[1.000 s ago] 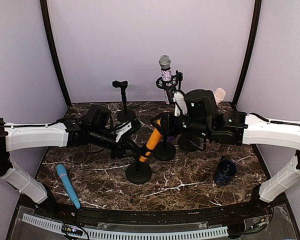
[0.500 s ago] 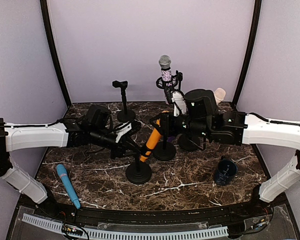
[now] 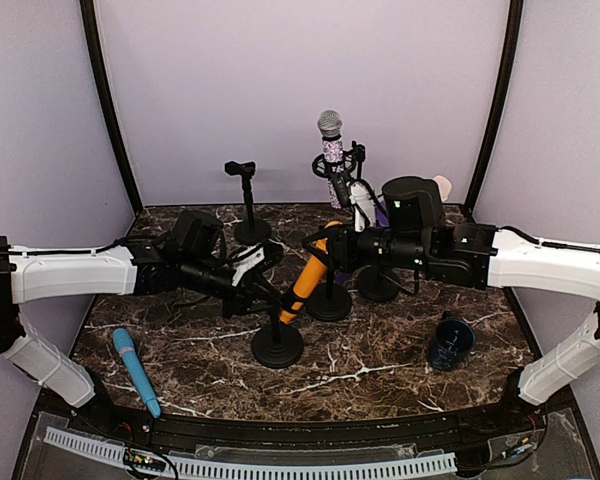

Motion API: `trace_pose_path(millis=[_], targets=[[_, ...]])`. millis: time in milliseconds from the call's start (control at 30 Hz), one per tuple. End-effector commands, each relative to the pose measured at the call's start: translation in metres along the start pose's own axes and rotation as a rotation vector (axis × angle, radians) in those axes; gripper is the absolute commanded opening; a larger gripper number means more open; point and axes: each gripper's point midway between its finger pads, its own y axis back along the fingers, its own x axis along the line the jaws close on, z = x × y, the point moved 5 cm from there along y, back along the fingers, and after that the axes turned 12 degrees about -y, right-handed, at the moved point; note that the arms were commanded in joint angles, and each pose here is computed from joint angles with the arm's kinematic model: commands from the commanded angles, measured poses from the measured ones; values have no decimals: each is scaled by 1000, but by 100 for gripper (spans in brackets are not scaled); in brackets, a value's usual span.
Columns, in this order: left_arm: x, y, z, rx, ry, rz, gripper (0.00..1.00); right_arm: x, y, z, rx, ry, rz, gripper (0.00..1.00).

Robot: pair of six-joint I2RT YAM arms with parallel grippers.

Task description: Remove the microphone from the stand

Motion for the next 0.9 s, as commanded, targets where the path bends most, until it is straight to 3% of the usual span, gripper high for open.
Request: trace_pose_path(millis=[0, 367, 867], targets=[[0, 0, -18, 75, 36, 18, 0, 22, 12, 29, -102, -16, 106, 36], [3, -3, -23, 100, 38, 26, 0, -3, 9, 40, -158, -84, -129, 36], [3, -8, -30, 123, 43, 23, 0, -1, 9, 46, -173, -102, -130, 36]])
